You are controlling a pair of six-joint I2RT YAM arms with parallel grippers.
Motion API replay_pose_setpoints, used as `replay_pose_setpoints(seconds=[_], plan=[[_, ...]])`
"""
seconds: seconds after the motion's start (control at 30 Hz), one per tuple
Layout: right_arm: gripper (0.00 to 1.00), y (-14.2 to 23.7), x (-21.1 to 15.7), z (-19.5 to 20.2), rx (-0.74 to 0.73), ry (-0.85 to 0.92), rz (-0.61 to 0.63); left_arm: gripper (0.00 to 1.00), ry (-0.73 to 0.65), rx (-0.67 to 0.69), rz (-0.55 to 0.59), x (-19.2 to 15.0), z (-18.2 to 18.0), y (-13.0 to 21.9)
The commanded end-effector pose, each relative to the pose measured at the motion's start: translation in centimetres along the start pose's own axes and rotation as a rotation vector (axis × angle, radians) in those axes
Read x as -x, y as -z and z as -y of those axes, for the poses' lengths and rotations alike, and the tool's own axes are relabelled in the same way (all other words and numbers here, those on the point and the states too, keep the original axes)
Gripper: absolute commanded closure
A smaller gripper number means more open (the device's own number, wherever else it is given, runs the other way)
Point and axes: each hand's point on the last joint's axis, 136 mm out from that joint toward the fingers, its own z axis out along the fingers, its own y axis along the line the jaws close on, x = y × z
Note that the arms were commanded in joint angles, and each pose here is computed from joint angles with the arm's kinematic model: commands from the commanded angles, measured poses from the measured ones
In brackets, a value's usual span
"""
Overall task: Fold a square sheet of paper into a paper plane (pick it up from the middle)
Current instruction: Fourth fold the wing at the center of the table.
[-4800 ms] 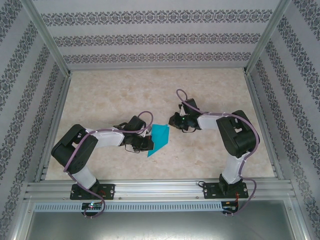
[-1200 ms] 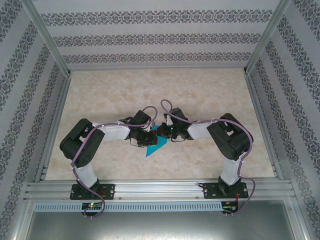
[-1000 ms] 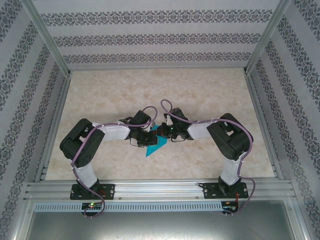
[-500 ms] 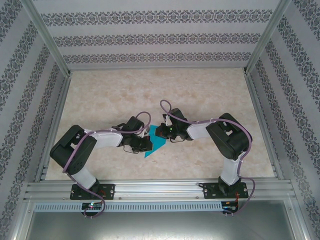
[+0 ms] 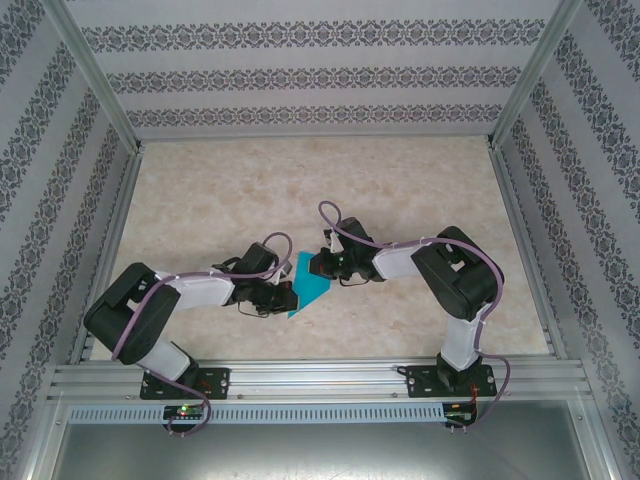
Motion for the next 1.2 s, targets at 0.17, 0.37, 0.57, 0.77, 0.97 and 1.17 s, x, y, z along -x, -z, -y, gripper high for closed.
replay_pose_setpoints(seconds=[0.17, 0.37, 0.57, 0.77, 0.97, 1.17], plan=[[0.96, -0.3, -1.6, 6.1, -0.213, -0.08, -0.022, 0.92, 0.216, 0.183, -0.249, -8.5, -6.2, 0.6], [0.96, -0.2, -1.6, 6.1, -0.21, -0.078, -0.02, 0.92, 0.21, 0.211, -0.198, -8.4, -6.0, 2.1], [0.96, -0.4, -1.4, 5.7, -0.194, -0.082, -0.017, 0.92, 0.138, 0.165, -0.08, -5.7, -3.4, 3.7], [0.96, -0.3, -1.3, 5.3, -0.188, -0.078, -0.007, 0.9, 0.033, 0.074, 0.054, -1.1, 0.9, 4.7], [0.95, -0.5, -1.4, 5.1, -0.175, -0.083, -0.01, 0.89, -0.01, 0.071, 0.09, 2.4, 2.5, 3.7], [0.95, -0.6, -1.3, 4.9, -0.171, -0.082, -0.011, 0.9, -0.012, 0.059, 0.065, 4.3, 2.7, 1.2]])
